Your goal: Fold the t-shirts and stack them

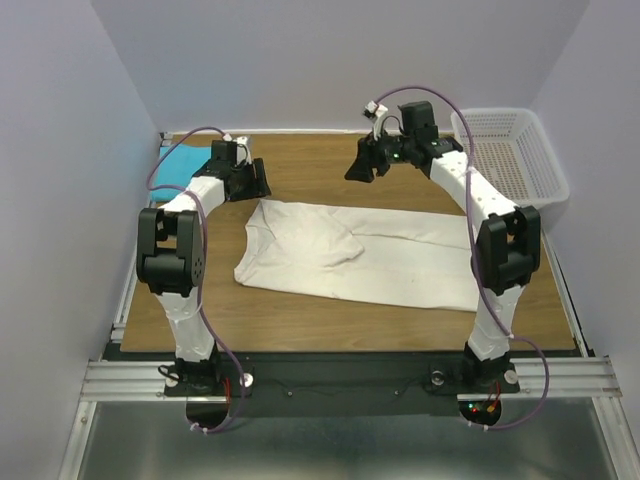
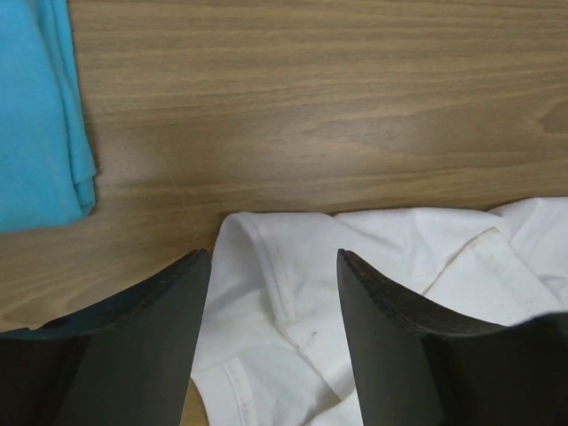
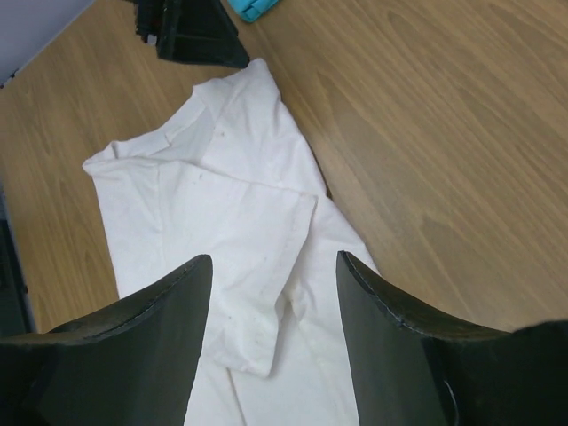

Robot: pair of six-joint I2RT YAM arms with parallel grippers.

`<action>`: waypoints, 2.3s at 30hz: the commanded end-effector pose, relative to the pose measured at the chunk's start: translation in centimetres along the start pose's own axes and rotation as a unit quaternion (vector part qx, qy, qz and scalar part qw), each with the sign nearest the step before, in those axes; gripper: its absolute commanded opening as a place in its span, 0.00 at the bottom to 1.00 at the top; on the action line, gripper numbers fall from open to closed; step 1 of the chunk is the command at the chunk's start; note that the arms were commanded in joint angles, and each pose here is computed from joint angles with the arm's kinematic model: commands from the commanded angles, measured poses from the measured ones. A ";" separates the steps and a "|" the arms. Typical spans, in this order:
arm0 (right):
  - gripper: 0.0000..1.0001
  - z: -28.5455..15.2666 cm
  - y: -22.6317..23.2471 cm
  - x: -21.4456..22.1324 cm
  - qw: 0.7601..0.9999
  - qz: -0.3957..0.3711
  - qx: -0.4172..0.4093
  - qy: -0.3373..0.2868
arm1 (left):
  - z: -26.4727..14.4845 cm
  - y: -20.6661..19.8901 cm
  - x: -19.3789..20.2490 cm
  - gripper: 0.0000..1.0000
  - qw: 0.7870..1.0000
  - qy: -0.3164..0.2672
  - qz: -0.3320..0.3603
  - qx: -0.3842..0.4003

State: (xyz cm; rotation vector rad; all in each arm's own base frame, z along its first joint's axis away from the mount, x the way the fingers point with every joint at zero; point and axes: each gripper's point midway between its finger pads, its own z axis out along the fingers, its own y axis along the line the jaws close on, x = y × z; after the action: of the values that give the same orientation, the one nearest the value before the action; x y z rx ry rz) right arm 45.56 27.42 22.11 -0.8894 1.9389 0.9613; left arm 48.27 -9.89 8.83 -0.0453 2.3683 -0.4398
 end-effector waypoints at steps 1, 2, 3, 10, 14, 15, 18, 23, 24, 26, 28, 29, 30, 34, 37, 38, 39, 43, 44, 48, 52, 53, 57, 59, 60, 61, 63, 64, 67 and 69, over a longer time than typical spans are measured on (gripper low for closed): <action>0.64 -2.3 0.6 0.6 1.000 0.004 -0.010 -0.010 | 0.4 0.6 -0.5 0.66 0.999 0.025 0.034 -0.014; 0.64 -2.6 0.7 0.7 1.000 0.006 -0.009 -0.009 | 0.9 0.9 0.0 0.66 0.999 0.033 0.035 -0.017; 0.64 -3.2 1.0 0.6 1.000 0.003 -0.007 -0.012 | 1.0 1.2 0.3 0.65 0.998 0.039 0.034 -0.022; 0.63 -4.5 1.9 2.9 1.000 0.026 -0.006 0.000 | 2.5 2.0 1.4 0.57 0.996 0.068 0.042 -0.032; 0.63 -5.0 2.3 4.3 0.999 0.037 -0.002 0.008 | 3.0 2.0 1.8 0.51 0.995 0.080 0.045 -0.027; 0.63 -5.3 2.3 4.3 0.999 0.037 0.000 0.007 | 3.0 1.9 1.8 0.48 0.995 0.080 0.045 -0.024; 0.63 -6.0 2.1 4.4 0.999 0.043 0.005 0.003 | 3.1 1.4 1.6 0.32 0.996 0.079 0.046 -0.009; 0.63 -8.0 1.4 4.1 0.998 0.053 0.019 -0.011 | 3.7 1.9 2.1 0.26 0.995 0.090 0.048 -0.016; 0.63 -8.3 1.4 4.1 0.998 0.054 0.021 -0.013 | 3.7 2.0 2.0 0.24 0.995 0.089 0.048 -0.019; 0.63 -8.9 1.2 4.2 0.998 0.057 0.025 -0.016 | 4.0 2.1 1.8 0.22 0.995 0.087 0.049 -0.024; 0.63 -9.4 1.2 4.1 0.998 0.057 0.029 -0.020 | 4.2 2.3 2.0 0.21 0.994 0.090 0.049 -0.028; 0.63 -9.8 1.1 4.2 0.998 0.060 0.031 -0.021 | 4.5 2.2 2.0 0.17 0.994 0.092 0.051 -0.028; 0.63 -10.1 1.1 4.1 0.997 0.061 0.033 -0.024 | 4.5 2.2 1.6 0.04 0.994 0.088 0.053 -0.032; 0.63 -11.0 1.0 4.2 0.997 0.065 0.038 -0.030 | 4.8 2.3 0.3 0.00 0.994 0.073 0.059 -0.049; 0.63 -11.8 0.6 4.3 0.996 0.062 0.051 -0.034 | 5.1 2.1 -2.2 0.00 0.996 0.045 0.056 -0.059; 0.63 -12.1 0.5 4.3 0.996 0.060 0.056 -0.034 | 5.6 2.2 -2.5 0.00 0.996 0.044 0.053 -0.062; 0.63 -12.1 0.5 4.6 0.996 0.061 0.058 -0.032 | 5.9 2.0 -2.9 0.00 0.996 0.040 0.052 -0.063; 0.63 -12.8 0.3 5.1 0.995 0.054 0.075 -0.030 | 7.2 0.3 -7.3 0.00 0.996 0.003 0.063 -0.056; 0.63 -13.0 0.2 5.2 0.995 0.054 0.080 -0.030 | 8.5 0.3 -6.9 0.00 0.997 0.011 0.062 -0.054; 0.63 -13.6 0.2 5.4 0.994 0.048 0.089 -0.031 | 10.4 -1.0 -8.5 0.00 0.996 0.001 0.072 -0.045; 0.63 -13.9 0.1 5.7 0.994 0.048 0.096 -0.030 | 11.5 -1.3 -10.2 0.00 0.996 -0.031 0.064 -0.047; 0.63 -13.9 0.1 5.8 0.994 0.049 0.097 -0.030 | 11.6 -1.4 -10.5 0.00 0.996 -0.036 0.063 -0.045; 0.63 -13.8 -0.4 6.4 0.993 0.046 0.105 -0.023 | 12.3 -2.4 -12.0 0.02 0.996 -0.068 0.048 -0.029; 0.63 -13.6 -0.7 7.2 0.993 0.050 0.108 -0.014 | 12.1 -3.0 -13.0 0.12 0.996 -0.083 0.039 -0.020; 0.63 -13.5 -0.9 7.7 0.993 0.048 0.109 -0.008 | 11.8 -3.3 -13.8 0.26 0.995 -0.095 0.033 -0.018; 0.64 -13.4 -0.9 8.0 0.993 0.045 0.107 -0.003 | 11.3 -3.5 -14.6 0.33 0.994 -0.105 0.031 -0.017; 0.64 -13.3 -1.1 9.1 0.994 0.027 0.105 0.013 | 9.5 -4.3 -17.0 0.49 0.989 -0.142 0.031 -0.018; 0.65 -13.3 -1.4 9.6 0.994 0.023 0.109 0.021 | 7.5 -5.1 -18.7 0.53 0.986 -0.164 0.033 -0.014; 0.65 -13.4 -1.5 11.3 0.993 0.000 0.106 0.054 | 4.2 -6.1 -21.8 0.65 0.977 -0.210 0.040 -0.010; 0.65 -13.5 0.0 12.9 0.994 -0.022 0.062 0.084 | 0.6 -6.8 -24.0 0.66 0.969 -0.241 0.046 -0.007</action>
State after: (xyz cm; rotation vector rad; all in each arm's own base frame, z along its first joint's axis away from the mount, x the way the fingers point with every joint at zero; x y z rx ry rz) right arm 37.75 13.44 18.77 -0.7655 2.0717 0.7534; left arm 65.45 -13.84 8.89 -0.0413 2.2247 -0.3120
